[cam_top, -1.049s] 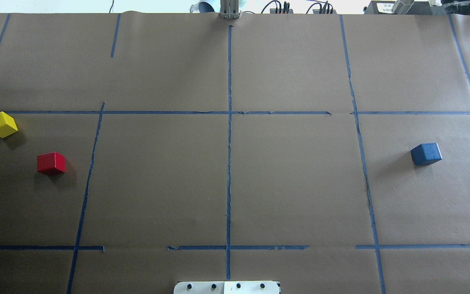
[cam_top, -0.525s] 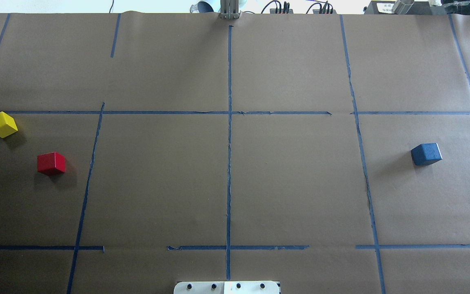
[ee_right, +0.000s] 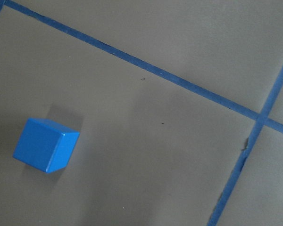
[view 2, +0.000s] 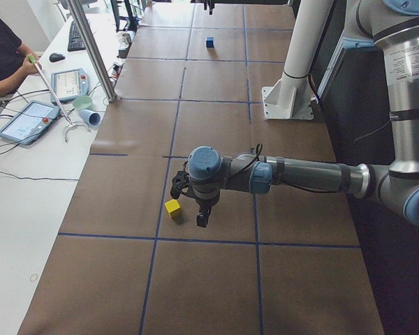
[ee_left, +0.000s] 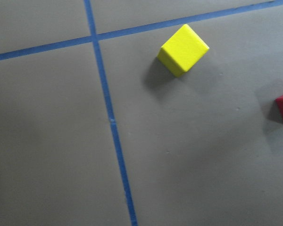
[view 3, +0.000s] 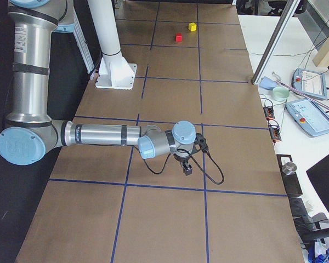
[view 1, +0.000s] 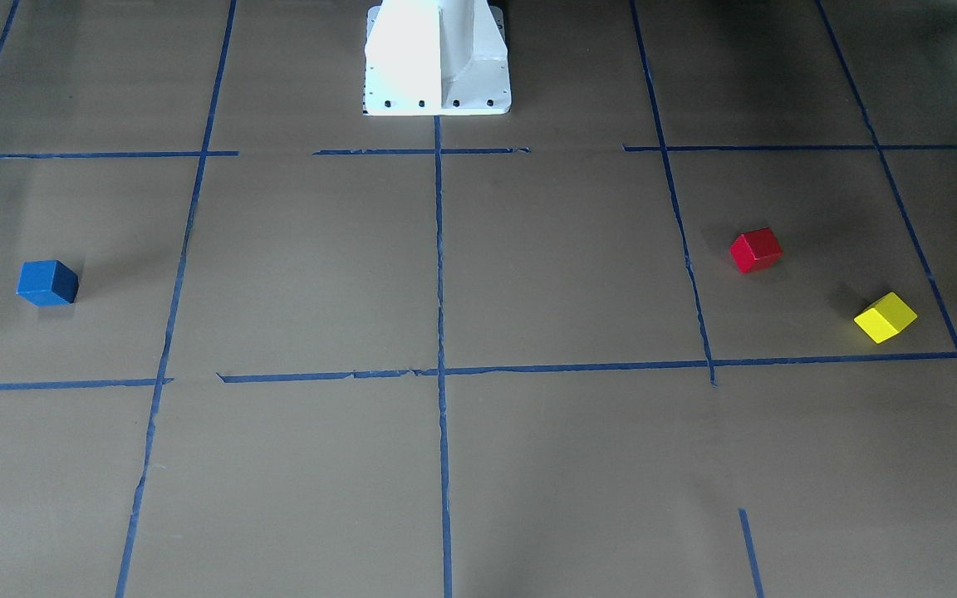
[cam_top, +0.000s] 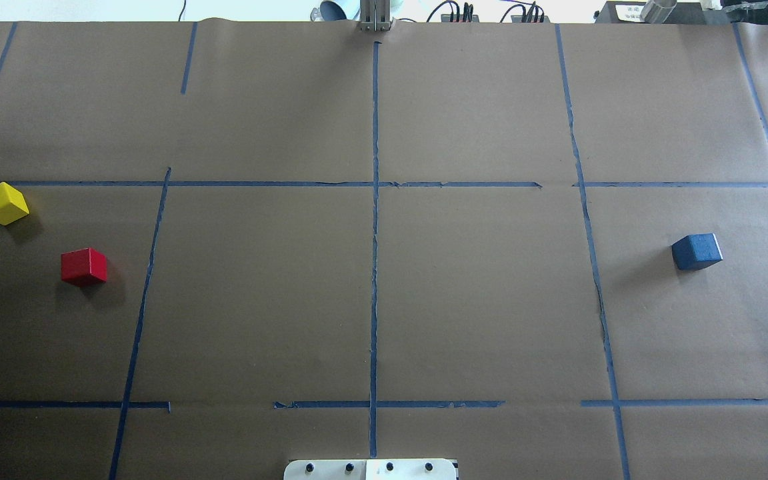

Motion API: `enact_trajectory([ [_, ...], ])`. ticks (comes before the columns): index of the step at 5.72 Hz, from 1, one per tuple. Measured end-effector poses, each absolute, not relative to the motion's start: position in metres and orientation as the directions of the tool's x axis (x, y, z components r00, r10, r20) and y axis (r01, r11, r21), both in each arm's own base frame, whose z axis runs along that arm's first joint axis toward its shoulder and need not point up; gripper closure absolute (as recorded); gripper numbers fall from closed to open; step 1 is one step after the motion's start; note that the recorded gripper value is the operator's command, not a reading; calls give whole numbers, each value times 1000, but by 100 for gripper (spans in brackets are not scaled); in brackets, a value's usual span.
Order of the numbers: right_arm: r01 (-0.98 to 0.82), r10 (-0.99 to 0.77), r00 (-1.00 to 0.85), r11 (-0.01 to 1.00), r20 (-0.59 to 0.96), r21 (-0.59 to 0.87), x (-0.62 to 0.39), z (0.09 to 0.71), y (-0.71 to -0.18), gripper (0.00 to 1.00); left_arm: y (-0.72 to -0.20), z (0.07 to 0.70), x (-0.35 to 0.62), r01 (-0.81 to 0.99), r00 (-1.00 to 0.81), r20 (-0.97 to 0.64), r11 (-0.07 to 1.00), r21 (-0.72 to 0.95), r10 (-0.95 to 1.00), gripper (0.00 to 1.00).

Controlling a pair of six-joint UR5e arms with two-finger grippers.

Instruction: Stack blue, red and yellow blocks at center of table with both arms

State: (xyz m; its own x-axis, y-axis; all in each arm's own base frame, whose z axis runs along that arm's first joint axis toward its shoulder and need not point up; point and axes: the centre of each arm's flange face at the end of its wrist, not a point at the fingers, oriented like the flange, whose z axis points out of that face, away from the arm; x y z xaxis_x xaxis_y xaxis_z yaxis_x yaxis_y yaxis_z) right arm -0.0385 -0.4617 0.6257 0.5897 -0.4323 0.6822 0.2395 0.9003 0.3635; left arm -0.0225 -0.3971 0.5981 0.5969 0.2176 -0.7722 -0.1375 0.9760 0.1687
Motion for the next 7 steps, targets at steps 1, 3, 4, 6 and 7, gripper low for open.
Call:
enact_trajectory([
  [1, 206, -395, 584, 917, 709, 342, -68, 617, -461, 0, -389, 593, -20, -133, 555, -803, 976, 173, 218, 0],
  [3, 133, -314, 567, 947, 762, 292, -122, 599, -452, 0, -387, 589, -19, -129, 537, -811, 973, 192, 232, 0],
  [4, 128, -296, 575, 953, 763, 273, -144, 598, -447, 0, -387, 585, -19, -127, 536, -810, 971, 202, 239, 0],
  [6, 153, -295, 601, 955, 743, 255, -177, 606, -439, 0, -386, 581, -20, -125, 536, -809, 970, 207, 242, 0],
  [7, 168, -303, 606, 952, 735, 255, -188, 607, -438, 0, -386, 582, -20, -124, 536, -809, 971, 206, 241, 0],
])
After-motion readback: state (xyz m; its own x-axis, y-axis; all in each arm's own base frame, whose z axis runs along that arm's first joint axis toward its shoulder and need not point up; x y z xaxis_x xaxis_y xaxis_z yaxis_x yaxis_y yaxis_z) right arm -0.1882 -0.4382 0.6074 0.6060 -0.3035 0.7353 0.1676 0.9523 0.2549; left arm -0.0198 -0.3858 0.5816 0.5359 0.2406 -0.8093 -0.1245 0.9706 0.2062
